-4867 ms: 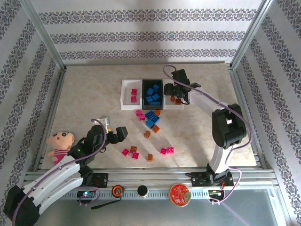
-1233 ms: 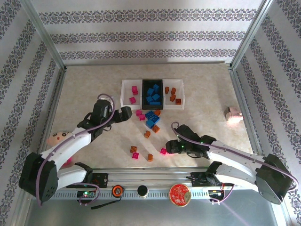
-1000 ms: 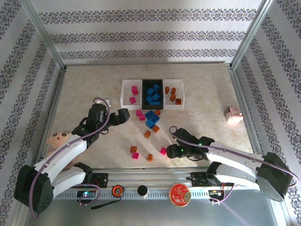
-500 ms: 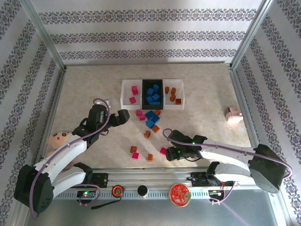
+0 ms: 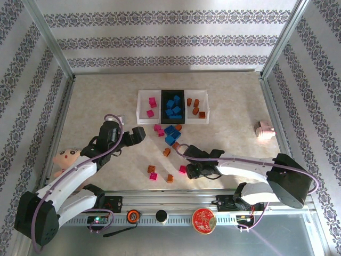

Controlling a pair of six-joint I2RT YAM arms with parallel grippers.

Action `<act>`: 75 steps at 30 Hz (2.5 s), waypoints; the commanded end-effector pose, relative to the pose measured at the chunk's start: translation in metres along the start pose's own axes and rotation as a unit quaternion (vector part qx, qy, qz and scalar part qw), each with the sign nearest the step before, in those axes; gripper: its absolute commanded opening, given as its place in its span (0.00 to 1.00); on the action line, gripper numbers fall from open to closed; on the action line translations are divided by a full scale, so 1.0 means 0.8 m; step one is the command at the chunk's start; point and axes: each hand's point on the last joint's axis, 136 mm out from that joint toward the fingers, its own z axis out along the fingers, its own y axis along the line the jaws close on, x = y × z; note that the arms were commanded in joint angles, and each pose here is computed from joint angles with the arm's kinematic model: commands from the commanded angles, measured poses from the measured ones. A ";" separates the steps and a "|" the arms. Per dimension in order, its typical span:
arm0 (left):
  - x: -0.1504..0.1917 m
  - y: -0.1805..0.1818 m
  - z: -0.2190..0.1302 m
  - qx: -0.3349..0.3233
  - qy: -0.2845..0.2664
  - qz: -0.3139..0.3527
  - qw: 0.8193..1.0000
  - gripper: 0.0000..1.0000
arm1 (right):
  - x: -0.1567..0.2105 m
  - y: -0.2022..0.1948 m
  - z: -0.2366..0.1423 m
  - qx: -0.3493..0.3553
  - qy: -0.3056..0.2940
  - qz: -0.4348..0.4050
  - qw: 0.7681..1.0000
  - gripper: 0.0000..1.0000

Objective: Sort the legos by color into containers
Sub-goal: Pick up the lego from the bottom-center of the table, then place the lego in the container, then pick up the lego from the bottom-center of the table.

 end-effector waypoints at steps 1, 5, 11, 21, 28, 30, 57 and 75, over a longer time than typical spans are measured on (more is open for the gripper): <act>0.010 0.005 -0.004 -0.009 0.010 0.014 1.000 0.99 | -0.009 -0.005 0.000 0.020 -0.016 -0.009 1.000 0.35; 0.007 0.010 -0.013 -0.021 -0.003 0.020 1.000 1.00 | -0.024 -0.003 -0.025 0.017 -0.049 -0.023 0.998 0.28; 0.011 0.018 -0.024 -0.029 -0.007 0.025 0.999 1.00 | -0.099 0.032 -0.088 -0.042 -0.137 -0.058 0.988 0.23; 0.022 0.043 -0.043 -0.061 -0.021 -0.006 0.998 1.00 | -0.320 0.125 -0.097 -0.124 -0.209 -0.087 0.966 0.22; 0.036 0.047 -0.046 -0.058 -0.010 -0.015 0.998 1.00 | -0.419 0.143 -0.030 -0.090 -0.186 -0.081 0.975 0.25; 0.039 0.048 -0.045 -0.058 -0.004 -0.017 0.998 1.00 | -0.437 0.142 -0.019 -0.084 -0.186 -0.069 0.976 0.27; 0.038 0.042 -0.044 -0.040 -0.011 -0.009 0.999 1.00 | -0.262 0.097 -0.101 -0.081 -0.206 -0.062 0.973 0.65; 0.048 0.056 -0.035 -0.048 -0.010 -0.018 0.999 1.00 | -0.064 0.054 -0.004 -0.050 -0.062 -0.022 0.997 0.69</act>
